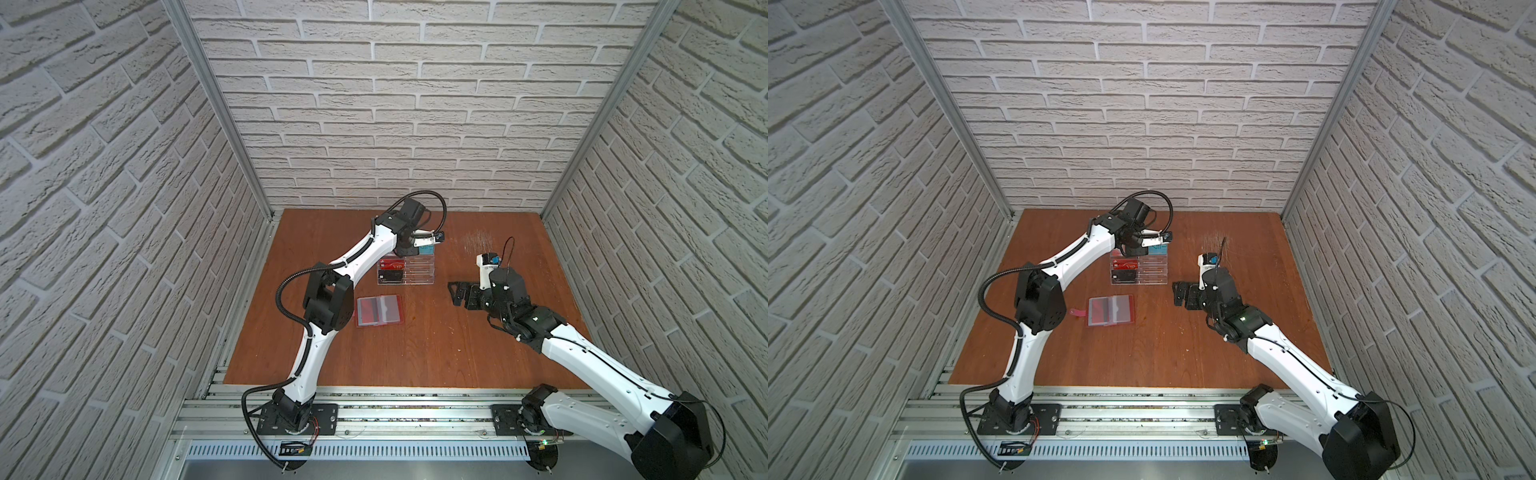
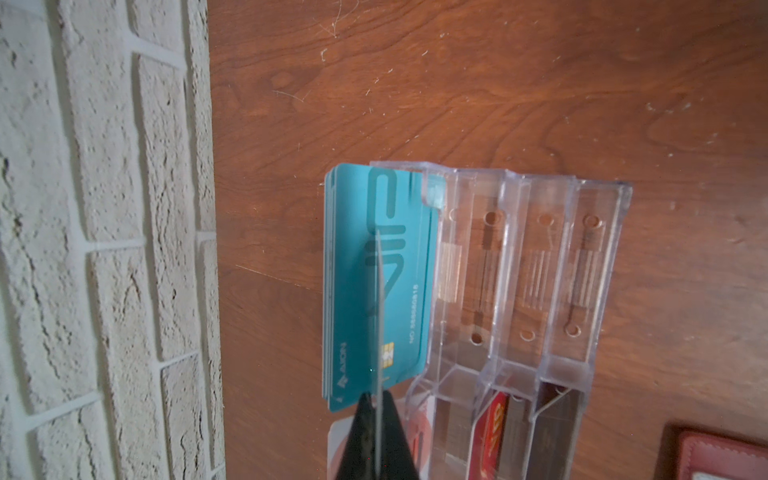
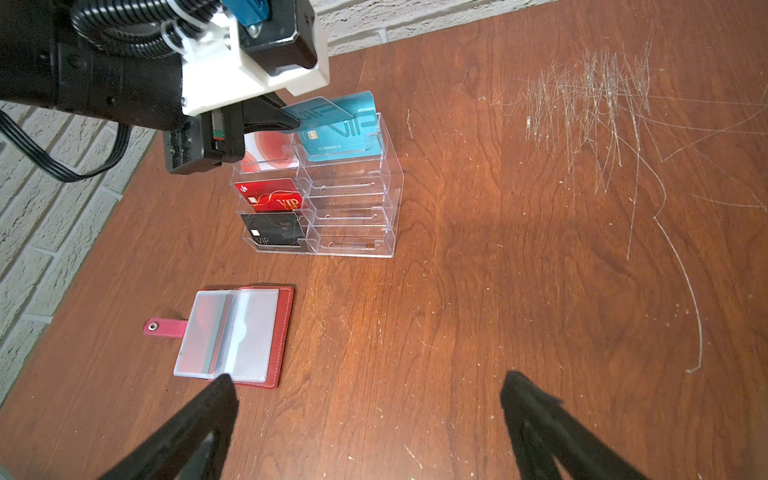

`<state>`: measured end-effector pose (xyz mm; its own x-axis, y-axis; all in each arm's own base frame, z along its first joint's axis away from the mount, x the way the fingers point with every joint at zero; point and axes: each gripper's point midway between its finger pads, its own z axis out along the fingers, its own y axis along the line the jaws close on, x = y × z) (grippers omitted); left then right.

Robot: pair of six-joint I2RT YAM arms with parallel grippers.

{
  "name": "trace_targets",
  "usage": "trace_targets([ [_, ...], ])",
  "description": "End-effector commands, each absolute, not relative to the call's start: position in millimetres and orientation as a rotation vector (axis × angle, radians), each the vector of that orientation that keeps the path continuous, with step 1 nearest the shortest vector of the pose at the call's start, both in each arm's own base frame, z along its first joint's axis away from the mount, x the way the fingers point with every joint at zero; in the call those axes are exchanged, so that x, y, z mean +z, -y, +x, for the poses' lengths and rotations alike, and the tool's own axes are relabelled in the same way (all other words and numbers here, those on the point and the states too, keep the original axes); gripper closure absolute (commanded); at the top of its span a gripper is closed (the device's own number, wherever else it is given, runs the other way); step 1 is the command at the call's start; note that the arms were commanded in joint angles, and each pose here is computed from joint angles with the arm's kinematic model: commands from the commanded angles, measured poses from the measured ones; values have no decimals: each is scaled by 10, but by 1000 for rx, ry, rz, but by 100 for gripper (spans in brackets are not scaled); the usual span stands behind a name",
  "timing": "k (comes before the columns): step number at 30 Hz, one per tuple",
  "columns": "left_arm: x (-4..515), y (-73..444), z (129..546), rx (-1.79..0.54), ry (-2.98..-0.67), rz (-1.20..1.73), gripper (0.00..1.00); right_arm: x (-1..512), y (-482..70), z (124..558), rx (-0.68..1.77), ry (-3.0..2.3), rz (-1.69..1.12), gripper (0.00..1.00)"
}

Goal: Take the credit cards out of the card holder

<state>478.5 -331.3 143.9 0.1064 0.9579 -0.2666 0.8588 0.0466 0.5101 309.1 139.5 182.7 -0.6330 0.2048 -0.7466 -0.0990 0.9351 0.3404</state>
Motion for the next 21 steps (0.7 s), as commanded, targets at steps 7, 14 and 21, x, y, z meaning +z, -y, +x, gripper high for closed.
trace_targets([
  [7, 1347, 3482, 4861, 220, -1722, 1834, 100, 1882, -1411, 3142, 453, -2174, 73, 0],
  [14, 1296, 3538, 4854, 208, -1727, 1835, 100, 1908, -1400, 3130, 453, -2166, 74, 0],
  [21, 1291, 3588, 4835, 207, -1720, 1835, 100, 1907, -1409, 3130, 458, -2167, 72, 0],
])
